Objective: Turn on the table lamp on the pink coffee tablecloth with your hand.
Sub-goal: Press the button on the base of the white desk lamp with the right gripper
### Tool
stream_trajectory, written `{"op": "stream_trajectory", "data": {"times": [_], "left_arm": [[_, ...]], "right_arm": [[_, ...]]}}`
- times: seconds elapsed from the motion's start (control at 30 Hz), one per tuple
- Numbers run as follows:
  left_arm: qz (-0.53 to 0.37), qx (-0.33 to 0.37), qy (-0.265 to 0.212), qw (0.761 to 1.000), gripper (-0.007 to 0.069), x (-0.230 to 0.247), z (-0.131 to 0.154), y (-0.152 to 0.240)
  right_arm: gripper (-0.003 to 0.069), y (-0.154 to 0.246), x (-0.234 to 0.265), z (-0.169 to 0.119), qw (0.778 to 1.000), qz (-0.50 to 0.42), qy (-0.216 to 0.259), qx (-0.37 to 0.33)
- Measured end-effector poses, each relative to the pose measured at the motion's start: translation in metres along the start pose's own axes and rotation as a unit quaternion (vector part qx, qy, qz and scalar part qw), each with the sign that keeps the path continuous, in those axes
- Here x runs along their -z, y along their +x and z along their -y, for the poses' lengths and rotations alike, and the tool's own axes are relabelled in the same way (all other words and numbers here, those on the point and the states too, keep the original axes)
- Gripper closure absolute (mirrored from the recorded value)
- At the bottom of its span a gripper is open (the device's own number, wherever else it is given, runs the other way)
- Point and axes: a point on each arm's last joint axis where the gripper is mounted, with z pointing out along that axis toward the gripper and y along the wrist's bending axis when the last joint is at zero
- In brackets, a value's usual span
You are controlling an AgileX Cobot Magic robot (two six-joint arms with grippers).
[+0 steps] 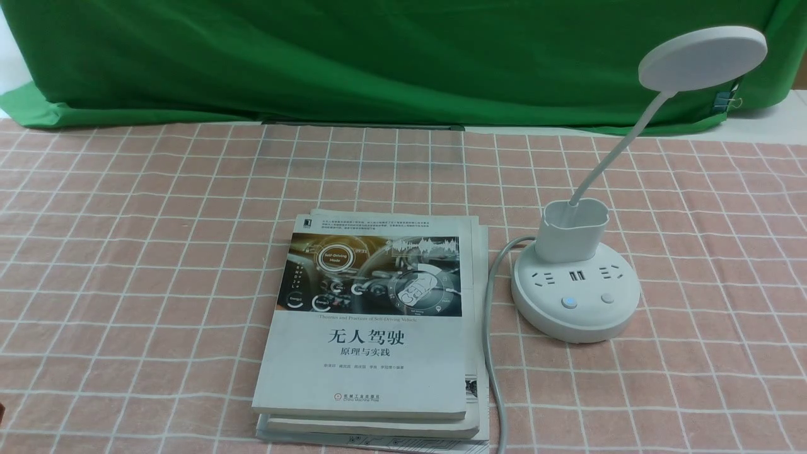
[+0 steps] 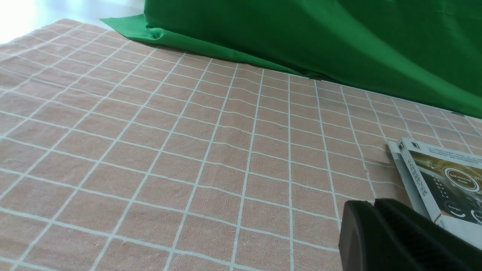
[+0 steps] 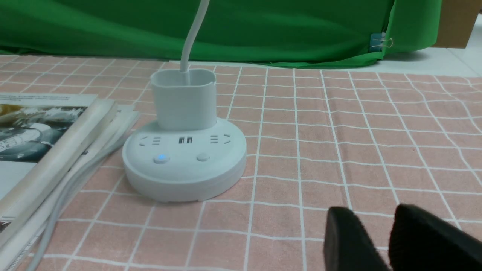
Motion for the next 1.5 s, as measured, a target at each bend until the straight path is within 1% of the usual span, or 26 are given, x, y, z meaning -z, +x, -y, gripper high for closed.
{"op": "stream_trajectory", "data": {"times": [1.37, 1.47, 1.5], "left_arm": [[0.0, 0.0, 0.0, 1.0, 0.0606, 0.0, 0.0, 0.0], [0.0, 0.0, 0.0, 1.0, 0.0606, 0.0, 0.0, 0.0], [0.0, 0.0, 0.0, 1.0, 0.0606, 0.0, 0.0, 0.0]], "right_arm": [[0.0415, 0.0, 0.0, 0.0, 1.0, 0.0, 0.0, 0.0], [0.0415, -0.0028, 0.0, 0.0003, 1.0, 0.015, 0.002, -0.001], [0.0415, -0.0049, 0.0001, 0.0005, 0.999, 0.027, -0.019, -0.011]]}}
